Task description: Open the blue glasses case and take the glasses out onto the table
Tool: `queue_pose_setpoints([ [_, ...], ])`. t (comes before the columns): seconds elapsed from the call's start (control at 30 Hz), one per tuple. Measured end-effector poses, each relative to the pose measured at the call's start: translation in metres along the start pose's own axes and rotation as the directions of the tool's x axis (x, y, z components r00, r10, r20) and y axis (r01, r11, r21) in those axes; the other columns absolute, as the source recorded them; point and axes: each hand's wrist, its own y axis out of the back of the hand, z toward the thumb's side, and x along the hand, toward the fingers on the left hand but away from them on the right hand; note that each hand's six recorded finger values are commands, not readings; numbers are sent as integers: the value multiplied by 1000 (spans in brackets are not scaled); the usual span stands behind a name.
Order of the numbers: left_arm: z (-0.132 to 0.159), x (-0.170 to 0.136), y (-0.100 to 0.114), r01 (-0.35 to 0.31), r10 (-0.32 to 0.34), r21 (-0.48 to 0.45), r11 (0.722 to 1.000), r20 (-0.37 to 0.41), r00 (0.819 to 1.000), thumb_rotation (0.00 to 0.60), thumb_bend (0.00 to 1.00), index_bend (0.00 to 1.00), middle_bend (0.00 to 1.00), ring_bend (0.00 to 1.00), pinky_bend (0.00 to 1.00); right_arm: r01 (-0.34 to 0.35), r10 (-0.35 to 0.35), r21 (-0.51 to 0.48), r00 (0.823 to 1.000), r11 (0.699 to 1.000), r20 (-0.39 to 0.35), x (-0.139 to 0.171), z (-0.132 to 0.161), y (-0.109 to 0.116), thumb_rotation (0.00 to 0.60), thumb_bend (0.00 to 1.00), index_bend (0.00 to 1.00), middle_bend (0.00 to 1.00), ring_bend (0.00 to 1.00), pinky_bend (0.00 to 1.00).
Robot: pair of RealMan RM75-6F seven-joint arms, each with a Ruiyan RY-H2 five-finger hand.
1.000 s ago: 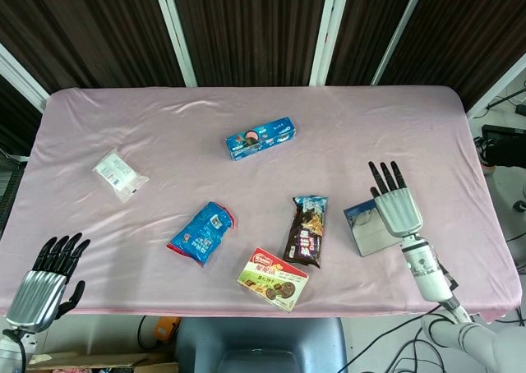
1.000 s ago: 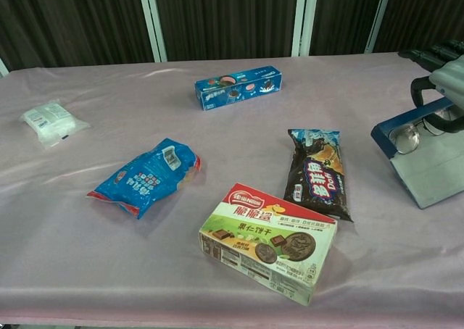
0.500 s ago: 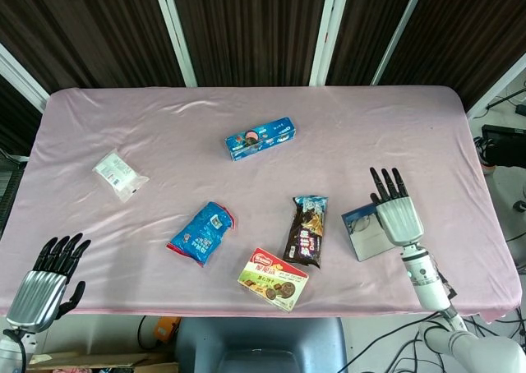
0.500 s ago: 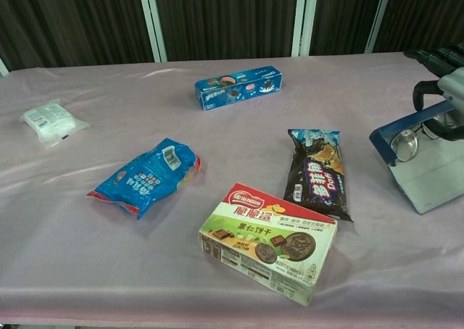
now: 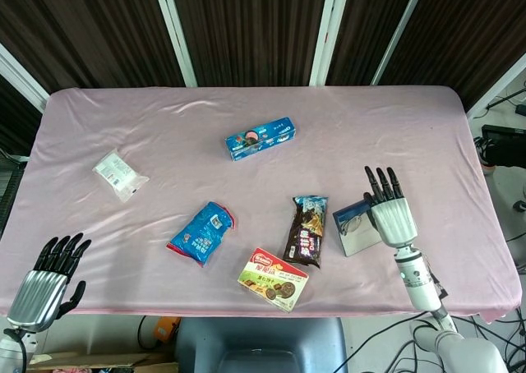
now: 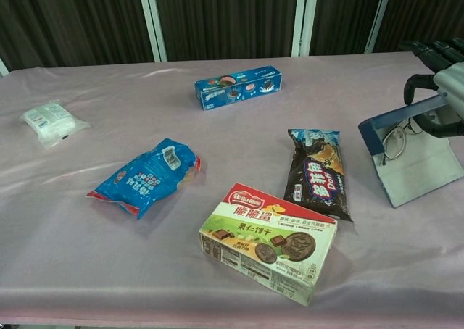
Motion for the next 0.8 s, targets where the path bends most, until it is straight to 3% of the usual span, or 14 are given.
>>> queue_pose_setpoints([
  [0.43,0,1,-1,3,-3,1,1000,-3,1000,600,442,0,0,0,0,-2,9,-66,995,998,102,7,-28,-5,600,551,569,18,0,0],
  [0.6,1,2,-2,4,-4,3,1000,-1,1000,600,441,0,0,0,0,8,-7,-13,993,1000,120,10,-43,-1,600,546,567,18,0,0],
  [0.8,2,2,-2,7,-7,5,1000,0,1000,600,442,0,0,0,0,-46,41,32,990,998,138,12,-52,-10,600,549,554,18,0,0],
])
